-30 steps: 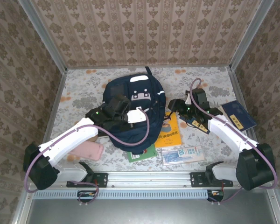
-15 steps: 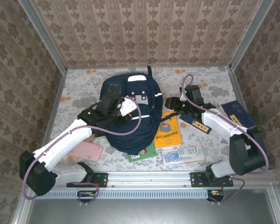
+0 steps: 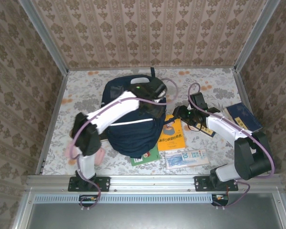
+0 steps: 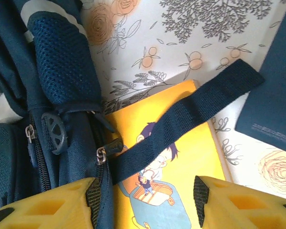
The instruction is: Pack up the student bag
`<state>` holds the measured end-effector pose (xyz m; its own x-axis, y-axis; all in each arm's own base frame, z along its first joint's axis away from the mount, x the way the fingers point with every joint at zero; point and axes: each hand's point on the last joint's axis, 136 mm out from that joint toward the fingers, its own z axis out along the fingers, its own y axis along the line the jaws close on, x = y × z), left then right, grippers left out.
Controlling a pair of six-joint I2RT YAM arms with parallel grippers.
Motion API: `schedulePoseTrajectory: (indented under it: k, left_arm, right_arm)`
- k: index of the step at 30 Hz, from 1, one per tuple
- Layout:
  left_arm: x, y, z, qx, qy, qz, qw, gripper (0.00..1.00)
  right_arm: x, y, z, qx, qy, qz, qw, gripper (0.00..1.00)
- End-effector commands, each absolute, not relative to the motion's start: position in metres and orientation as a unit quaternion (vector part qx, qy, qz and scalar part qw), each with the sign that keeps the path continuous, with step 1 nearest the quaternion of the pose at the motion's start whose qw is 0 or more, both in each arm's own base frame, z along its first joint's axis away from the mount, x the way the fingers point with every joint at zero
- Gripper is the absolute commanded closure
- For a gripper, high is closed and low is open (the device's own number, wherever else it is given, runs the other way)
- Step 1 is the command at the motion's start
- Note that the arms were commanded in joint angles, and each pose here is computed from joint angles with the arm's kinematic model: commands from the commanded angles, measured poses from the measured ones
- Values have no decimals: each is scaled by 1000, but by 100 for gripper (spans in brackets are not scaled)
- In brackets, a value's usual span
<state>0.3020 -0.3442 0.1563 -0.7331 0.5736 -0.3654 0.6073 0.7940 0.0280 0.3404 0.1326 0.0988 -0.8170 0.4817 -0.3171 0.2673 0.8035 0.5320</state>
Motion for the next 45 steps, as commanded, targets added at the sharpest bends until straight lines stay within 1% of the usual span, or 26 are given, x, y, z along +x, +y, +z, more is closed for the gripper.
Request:
schedulePoseTrajectory:
  k: [1, 5, 10, 14, 19, 23, 25, 28, 31, 33, 36, 38, 39, 45]
  left_arm:
    - [293, -312, 154, 273, 951, 51, 133, 39]
    - [289, -319, 136, 269, 955, 60, 112, 38]
    - [292, -312, 114, 258, 958, 79, 95, 38]
    - [287, -316, 99, 249, 964, 56, 76, 36]
    - [284, -331, 102, 240, 968, 11, 77, 33]
    - [283, -335, 103, 232, 970, -5, 75, 31]
    - [282, -331, 96, 228, 971, 4, 67, 31]
    - [284, -319, 81, 225, 972, 32, 59, 34]
    - [287, -306, 70, 221, 973, 48, 53, 44]
    - [288, -304, 66, 223, 973, 37, 47, 58]
    - [285, -311, 70, 233, 971, 3, 47, 84]
    - [283, -317, 74, 239, 970, -16, 50, 96]
    - [283, -319, 77, 241, 969, -22, 52, 100]
    - [294, -314, 105, 259, 962, -24, 80, 100]
  right_arm:
    - [327, 121, 100, 227, 921, 219, 228, 43]
    - [323, 120, 94, 226, 922, 219, 225, 43]
    - [321, 125, 89, 219, 922, 230, 219, 43]
    - [322, 130, 87, 210, 923, 241, 214, 44]
    - [322, 135, 84, 204, 922, 254, 210, 44]
    - [320, 135, 80, 206, 921, 255, 208, 44]
    - [319, 135, 79, 208, 921, 256, 206, 44]
    - [319, 136, 79, 209, 920, 259, 205, 44]
    - [318, 136, 79, 209, 920, 259, 206, 45]
    - [318, 135, 80, 209, 920, 257, 207, 45]
    - [318, 134, 79, 210, 921, 255, 206, 45]
    - [318, 134, 80, 211, 921, 255, 207, 45]
    - [318, 134, 80, 211, 921, 254, 206, 45]
    - [319, 138, 87, 195, 921, 261, 214, 45]
